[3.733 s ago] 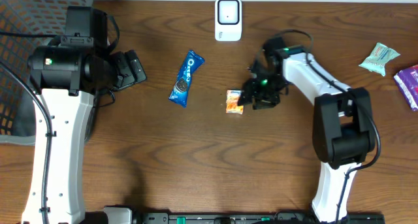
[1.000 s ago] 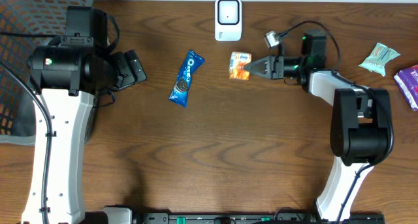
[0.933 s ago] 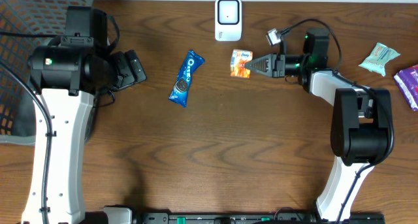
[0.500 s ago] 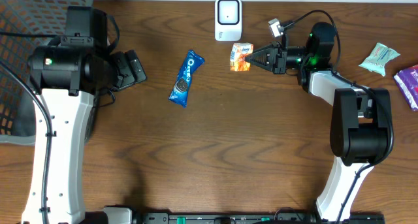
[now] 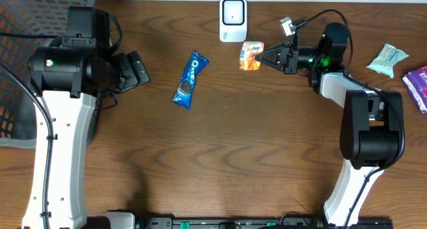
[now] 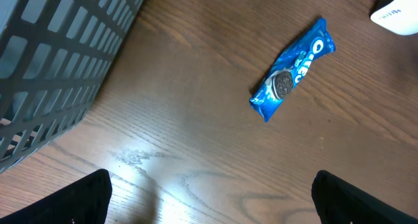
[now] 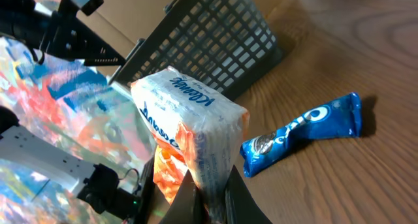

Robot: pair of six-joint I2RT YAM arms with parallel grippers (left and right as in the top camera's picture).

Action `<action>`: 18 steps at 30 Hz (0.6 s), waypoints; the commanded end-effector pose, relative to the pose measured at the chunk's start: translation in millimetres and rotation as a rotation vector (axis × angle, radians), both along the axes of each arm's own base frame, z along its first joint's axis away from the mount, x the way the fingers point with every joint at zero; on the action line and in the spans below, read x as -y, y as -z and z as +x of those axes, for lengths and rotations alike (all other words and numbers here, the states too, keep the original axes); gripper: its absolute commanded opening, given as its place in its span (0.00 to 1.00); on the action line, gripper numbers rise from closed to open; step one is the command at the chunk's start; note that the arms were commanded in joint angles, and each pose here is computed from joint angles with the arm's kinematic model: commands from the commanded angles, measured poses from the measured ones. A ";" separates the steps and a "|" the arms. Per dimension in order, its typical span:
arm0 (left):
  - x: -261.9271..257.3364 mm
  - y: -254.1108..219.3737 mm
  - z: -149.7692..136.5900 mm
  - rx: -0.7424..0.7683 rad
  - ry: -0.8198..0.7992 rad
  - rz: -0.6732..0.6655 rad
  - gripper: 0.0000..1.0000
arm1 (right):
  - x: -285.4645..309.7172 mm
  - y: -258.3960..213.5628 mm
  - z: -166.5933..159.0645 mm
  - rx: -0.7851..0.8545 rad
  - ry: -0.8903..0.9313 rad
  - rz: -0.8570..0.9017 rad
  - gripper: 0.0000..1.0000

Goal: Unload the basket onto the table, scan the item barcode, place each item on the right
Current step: 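Lift the Kleenex pack and hold it over the white scanner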

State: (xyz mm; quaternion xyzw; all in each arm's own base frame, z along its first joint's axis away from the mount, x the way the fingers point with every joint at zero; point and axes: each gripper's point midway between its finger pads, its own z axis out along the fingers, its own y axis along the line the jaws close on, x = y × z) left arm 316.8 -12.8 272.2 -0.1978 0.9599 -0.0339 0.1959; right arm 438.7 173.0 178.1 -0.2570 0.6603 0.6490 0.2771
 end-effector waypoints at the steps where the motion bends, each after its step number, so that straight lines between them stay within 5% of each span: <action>1: -4.0 0.7 0.7 -0.004 -0.005 0.017 0.98 | 8.5 3.2 27.6 -0.223 0.155 0.009 0.01; 13: -4.0 0.7 0.7 -0.004 -0.005 0.017 0.98 | -7.1 -30.7 105.3 -0.277 0.606 0.071 0.02; 18: -4.0 0.7 0.7 -0.004 -0.005 0.017 0.98 | -2.1 -15.5 145.6 -0.270 0.873 -0.247 0.02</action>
